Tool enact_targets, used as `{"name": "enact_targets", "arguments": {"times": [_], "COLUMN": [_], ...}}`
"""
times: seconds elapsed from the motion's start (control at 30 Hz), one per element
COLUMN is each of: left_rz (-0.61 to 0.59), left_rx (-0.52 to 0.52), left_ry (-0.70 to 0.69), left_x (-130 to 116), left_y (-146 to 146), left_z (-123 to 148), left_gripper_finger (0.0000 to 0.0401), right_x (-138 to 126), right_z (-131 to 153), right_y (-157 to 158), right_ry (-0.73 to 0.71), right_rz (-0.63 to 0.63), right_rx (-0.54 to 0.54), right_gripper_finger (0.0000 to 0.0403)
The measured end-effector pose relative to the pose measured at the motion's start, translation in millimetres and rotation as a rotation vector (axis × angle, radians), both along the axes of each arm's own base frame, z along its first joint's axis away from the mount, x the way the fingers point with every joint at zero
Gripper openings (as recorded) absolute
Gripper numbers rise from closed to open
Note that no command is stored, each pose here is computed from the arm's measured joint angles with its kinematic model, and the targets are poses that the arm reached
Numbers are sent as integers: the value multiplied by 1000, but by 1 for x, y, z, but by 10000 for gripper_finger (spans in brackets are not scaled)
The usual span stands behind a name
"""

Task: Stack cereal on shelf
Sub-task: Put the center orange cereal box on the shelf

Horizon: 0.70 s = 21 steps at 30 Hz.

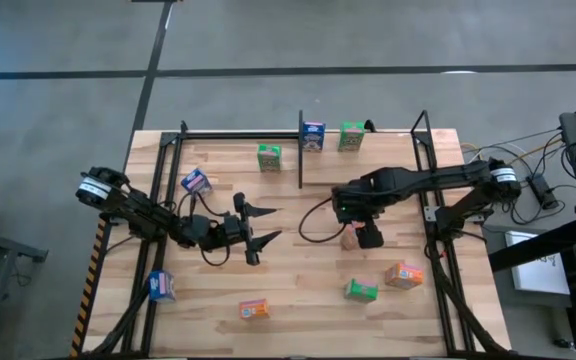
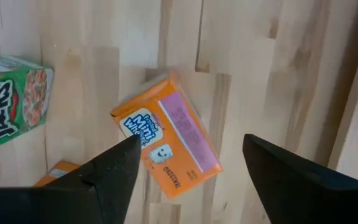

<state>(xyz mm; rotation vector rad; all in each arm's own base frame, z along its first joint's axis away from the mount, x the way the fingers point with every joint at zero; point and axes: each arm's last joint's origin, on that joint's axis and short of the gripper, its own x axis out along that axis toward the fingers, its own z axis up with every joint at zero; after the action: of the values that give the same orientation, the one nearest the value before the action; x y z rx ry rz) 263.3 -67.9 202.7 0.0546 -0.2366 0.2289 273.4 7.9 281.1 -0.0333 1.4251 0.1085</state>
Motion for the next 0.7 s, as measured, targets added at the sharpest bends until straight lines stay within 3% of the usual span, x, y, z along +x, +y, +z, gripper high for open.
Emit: {"name": "enact_targets", "arguments": {"times": [0.27,0.7], "left_rz": [-1,-1], "left_rx": [-2,-4], "left_ry": [11,17], "left_x": [0,1], "left_y": [0,0], "left_z": [-1,-2], "left_gripper_finger": [256,256], "right_x": [-4,5], "right_z": [-9,-34], "right_y": [5,5], "right_ry": [45,141], "right_rz": [137,150], "right_rx": [-15,-17], "right_gripper_finger": [326,326]}}
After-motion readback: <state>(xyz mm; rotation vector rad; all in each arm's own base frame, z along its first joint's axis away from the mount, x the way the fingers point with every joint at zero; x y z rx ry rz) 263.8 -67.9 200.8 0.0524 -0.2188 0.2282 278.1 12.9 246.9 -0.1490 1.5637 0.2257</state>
